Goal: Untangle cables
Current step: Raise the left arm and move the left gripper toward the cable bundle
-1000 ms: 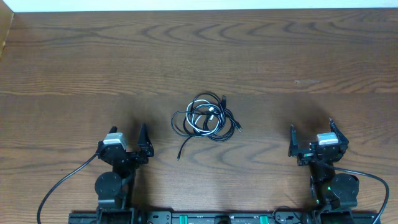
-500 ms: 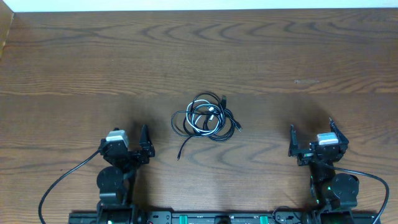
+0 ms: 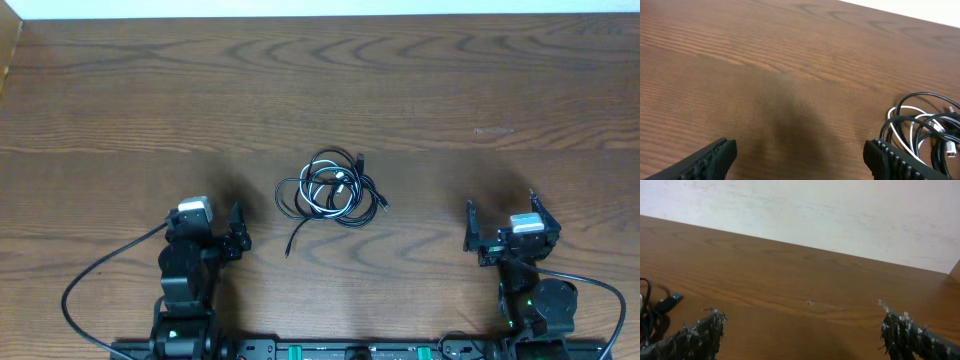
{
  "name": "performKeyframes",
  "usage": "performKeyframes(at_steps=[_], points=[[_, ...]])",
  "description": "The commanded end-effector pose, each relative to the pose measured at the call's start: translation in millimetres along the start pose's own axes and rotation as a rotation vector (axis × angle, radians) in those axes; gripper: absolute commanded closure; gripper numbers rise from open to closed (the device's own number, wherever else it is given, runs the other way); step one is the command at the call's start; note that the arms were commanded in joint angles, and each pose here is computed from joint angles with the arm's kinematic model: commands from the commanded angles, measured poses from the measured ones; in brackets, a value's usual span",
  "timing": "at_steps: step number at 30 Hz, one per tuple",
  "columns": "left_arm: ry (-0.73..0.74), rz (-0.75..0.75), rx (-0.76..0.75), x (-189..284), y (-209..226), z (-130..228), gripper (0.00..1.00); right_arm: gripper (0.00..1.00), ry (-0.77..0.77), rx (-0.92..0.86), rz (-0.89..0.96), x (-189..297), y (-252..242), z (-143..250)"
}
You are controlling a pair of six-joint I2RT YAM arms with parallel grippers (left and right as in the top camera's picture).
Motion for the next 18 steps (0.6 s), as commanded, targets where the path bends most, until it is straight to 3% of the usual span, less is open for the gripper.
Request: performKeyframes(at_steps=[1,18], points=[[0.030,-0.012,-0.004,-5,-2,-14,0.14,0.01,0.001,-0.011,0.016,0,-2,1],[0.325,-0.070,-0.027,-37,-4,-28,0.14,0.01,0.001,-0.011,0.016,0,-2,1]])
Point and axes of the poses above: each gripper's point midway between its finger pads, its own x axis back along the fingers, its own y axis along the line the jaws close on, z = x × y, the point moved 9 cm from there along x, back along the fingers, and after that the axes turned 1 degree about x, right-handed, at the moved point
